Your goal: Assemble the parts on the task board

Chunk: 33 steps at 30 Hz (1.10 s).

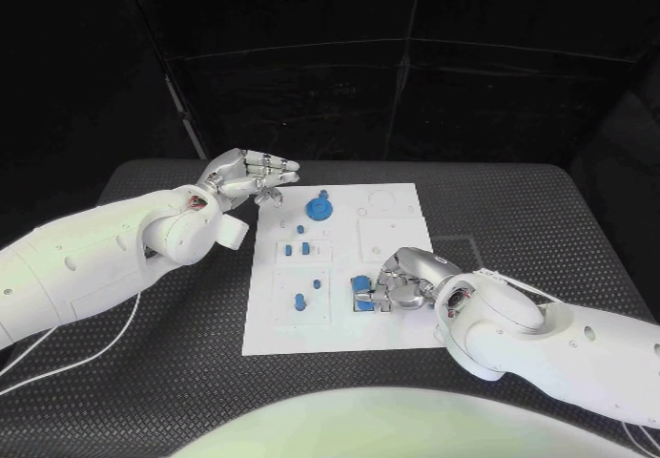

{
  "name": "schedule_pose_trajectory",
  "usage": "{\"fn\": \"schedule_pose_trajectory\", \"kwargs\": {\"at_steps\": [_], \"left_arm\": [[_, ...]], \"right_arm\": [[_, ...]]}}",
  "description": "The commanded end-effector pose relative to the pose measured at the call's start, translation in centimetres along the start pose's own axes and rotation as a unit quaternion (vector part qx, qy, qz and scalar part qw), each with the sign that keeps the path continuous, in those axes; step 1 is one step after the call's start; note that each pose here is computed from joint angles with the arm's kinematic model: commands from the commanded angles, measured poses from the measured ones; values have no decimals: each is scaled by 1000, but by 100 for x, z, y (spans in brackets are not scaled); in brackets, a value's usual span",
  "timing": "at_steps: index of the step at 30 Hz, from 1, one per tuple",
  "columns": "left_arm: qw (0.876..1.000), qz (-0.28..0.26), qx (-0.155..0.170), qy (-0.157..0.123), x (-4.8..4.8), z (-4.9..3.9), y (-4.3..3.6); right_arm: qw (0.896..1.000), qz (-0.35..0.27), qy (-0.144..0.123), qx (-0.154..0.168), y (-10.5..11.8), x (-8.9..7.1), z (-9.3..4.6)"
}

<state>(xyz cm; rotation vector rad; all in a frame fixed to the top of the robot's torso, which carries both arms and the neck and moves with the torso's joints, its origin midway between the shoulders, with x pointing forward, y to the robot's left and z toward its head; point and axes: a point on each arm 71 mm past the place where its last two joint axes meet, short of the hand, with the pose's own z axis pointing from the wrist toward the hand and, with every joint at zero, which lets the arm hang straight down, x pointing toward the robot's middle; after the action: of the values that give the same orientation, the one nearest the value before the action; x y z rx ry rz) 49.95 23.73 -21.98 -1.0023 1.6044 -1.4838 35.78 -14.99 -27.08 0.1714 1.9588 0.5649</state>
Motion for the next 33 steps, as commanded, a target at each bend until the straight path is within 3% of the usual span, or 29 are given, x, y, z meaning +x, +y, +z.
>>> {"fn": "schedule_pose_trajectory", "kwargs": {"at_steps": [1, 20, 33], "left_arm": [[1000, -3, 2, 4, 6, 5, -12], [1000, -4, 2, 5, 9, 8, -10], [1000, -3, 1, 4, 0, 3, -9]], "right_arm": [[1000, 0, -14, -22, 40, -28, -13], [998, 33, -31, -48, 90, -58, -37], [999, 3, 6, -53, 32, -32, -68]]}}
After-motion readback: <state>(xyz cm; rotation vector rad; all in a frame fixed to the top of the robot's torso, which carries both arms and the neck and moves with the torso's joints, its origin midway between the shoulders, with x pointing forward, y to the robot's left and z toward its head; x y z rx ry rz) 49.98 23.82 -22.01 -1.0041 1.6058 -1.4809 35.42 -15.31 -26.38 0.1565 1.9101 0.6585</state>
